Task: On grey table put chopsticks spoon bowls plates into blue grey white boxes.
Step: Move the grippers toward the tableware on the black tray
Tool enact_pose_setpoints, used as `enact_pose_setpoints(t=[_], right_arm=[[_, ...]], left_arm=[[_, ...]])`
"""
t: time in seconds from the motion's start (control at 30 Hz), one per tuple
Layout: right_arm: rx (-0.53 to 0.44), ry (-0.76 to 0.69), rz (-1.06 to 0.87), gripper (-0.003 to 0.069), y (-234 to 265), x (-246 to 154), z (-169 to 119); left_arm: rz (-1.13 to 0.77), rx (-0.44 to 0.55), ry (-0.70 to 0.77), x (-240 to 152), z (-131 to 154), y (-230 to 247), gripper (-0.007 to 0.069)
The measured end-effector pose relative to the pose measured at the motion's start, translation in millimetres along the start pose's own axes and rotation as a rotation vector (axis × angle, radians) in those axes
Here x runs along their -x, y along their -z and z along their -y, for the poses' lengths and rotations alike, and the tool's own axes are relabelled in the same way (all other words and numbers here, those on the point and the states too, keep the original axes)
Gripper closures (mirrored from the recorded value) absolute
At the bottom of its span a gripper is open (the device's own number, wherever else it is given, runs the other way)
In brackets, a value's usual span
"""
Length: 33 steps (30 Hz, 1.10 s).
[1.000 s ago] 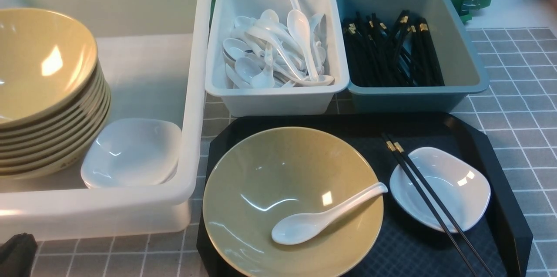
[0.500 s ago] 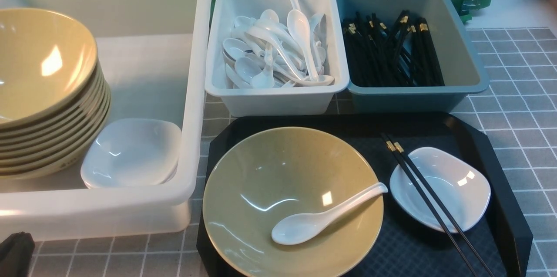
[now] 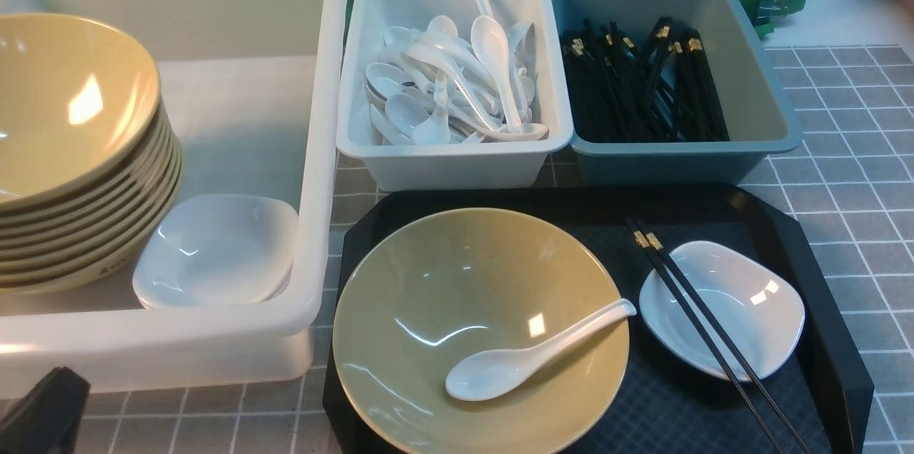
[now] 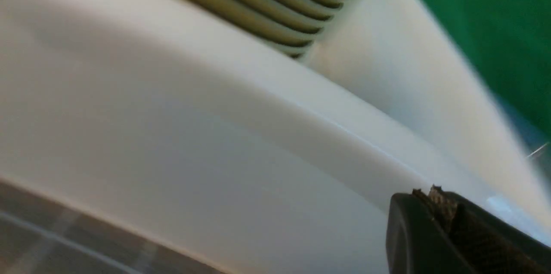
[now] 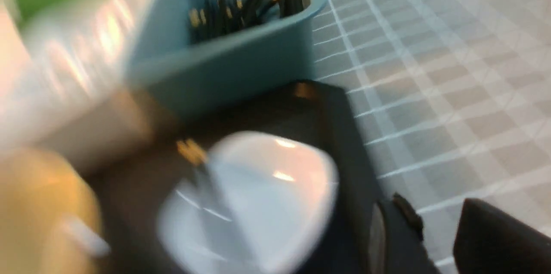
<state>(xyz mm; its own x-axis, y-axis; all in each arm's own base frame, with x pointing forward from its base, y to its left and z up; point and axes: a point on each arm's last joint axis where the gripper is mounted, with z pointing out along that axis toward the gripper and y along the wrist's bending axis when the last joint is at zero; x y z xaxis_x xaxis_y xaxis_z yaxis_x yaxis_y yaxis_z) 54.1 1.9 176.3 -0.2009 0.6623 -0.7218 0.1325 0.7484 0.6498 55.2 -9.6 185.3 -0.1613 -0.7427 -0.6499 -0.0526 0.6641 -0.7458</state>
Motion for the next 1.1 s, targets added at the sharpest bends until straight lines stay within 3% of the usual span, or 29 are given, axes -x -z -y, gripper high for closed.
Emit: enact_pose_setpoints(t=[0.03,0.07,0.1,0.13,0.23,0.4,0.5,0.63,0.73,0.87,0.9,0.97,1.0,1.1], right_arm=[[0.007,-0.16,-0.005,0.0421,0,0,-1],[0.009,-0.193,-0.006,0.0421,0,0,-1],[0.01,-0.356,-0.012,0.0421,0,-1,-1],[0.007,-0.43,-0.017,0.0421,0,-1,-1],[0.005,-0.417,-0.021,0.0421,0,-2,-1],[0.007,-0.292,-0.021,0.0421,0,-2,-1],[0.015,-0.245,-0.014,0.0421,0,-1,-2],[0.048,-0.074,0.015,0.0427,9,16,-17],[0.063,0.098,0.035,0.0491,19,45,-43],[-0.019,0.432,-0.105,0.0614,9,85,-81],[-0.016,0.463,-0.104,0.0619,10,90,-85],[-0.078,0.639,-0.29,0.0626,-10,112,-106],[-0.076,0.651,-0.291,0.0626,-8,114,-108],[-0.12,0.794,-0.545,0.0626,-37,131,-126]], left_arm=[[-0.005,-0.023,0.139,0,2,0,0.0641],[-0.008,-0.034,0.206,0,3,0,0.0641],[-0.022,-0.067,0.415,-1,6,0,0.0641],[-0.033,-0.088,0.544,-1,8,0,0.0641],[-0.042,-0.109,0.663,0,10,1,0.0641],[-0.045,-0.116,0.688,0,11,1,0.0641],[-0.046,-0.126,0.592,1,14,2,0.0641],[0.013,-0.246,0.211,28,52,18,0.0641],[0.059,-0.275,-0.111,53,85,30,0.0641],[-0.107,-0.149,-0.46,87,123,13,0.0641],[-0.107,-0.149,-0.46,87,123,13,0.0641],[-0.267,-0.049,-0.612,108,141,-3,0.0641],[-0.296,-0.039,-0.621,111,144,-5,0.0641],[-0.501,0.087,-0.727,126,150,-24,0.0641]])
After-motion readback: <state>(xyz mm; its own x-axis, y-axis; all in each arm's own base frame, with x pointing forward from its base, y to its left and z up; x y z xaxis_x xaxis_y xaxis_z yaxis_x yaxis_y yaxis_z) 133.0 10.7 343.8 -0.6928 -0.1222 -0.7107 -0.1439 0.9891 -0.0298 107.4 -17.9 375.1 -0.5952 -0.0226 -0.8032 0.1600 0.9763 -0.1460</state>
